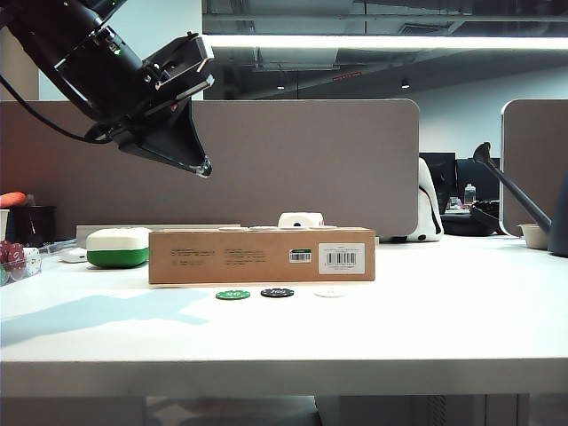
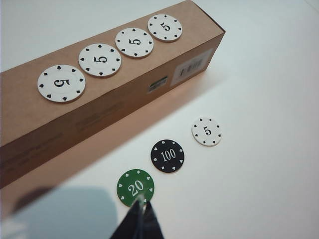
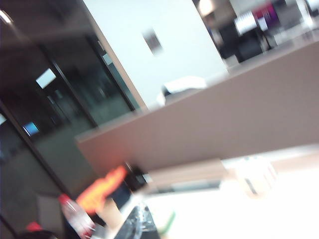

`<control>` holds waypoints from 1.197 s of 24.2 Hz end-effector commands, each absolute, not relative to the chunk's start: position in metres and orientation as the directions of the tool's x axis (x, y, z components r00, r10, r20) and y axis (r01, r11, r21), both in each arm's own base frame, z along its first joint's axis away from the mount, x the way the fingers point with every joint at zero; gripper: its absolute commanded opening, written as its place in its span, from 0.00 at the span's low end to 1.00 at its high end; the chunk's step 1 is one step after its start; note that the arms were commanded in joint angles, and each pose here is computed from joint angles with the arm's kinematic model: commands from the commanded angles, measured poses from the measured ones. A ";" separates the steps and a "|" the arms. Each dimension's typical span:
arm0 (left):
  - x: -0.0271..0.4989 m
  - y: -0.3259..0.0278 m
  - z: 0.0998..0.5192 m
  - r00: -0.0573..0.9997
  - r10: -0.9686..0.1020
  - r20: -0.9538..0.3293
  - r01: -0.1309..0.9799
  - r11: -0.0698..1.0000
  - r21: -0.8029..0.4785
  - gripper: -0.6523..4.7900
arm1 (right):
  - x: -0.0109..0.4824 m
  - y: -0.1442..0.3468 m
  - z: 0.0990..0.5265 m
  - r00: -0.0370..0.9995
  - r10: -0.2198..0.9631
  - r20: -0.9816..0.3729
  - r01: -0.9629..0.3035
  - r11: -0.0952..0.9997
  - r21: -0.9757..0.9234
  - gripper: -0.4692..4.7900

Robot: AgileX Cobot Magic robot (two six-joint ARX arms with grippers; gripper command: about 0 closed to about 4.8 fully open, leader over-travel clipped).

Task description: Push the chip, whose value equals the sum of all the chip values on the rectangular box, forward next to the box.

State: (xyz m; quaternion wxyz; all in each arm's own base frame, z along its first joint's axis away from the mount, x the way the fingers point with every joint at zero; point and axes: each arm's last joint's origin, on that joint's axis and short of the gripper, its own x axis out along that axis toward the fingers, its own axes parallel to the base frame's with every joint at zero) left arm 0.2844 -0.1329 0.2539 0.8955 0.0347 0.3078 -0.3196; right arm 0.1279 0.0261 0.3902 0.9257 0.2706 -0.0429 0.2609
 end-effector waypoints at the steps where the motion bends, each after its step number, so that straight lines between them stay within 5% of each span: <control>1: 0.284 -0.134 0.257 0.614 -0.558 -0.558 0.599 0.790 -0.130 0.11 | 0.190 0.045 0.363 0.854 0.521 0.015 -0.442 0.709 0.549 0.08; 6: 0.285 -0.134 0.257 0.614 -0.558 -0.559 0.599 0.790 -0.131 0.11 | 0.246 0.126 0.294 0.706 0.660 -0.256 -0.445 0.695 0.564 0.08; 13: 0.285 -0.134 0.257 0.614 -0.558 -0.558 0.599 0.790 -0.130 0.11 | 0.281 0.212 0.201 0.556 0.699 -0.450 -0.459 0.710 0.534 0.08; 29: 0.284 -0.134 0.257 0.614 -0.558 -0.558 0.599 0.790 -0.130 0.11 | 0.321 0.259 0.159 0.358 0.636 -0.684 -0.433 0.762 0.481 0.08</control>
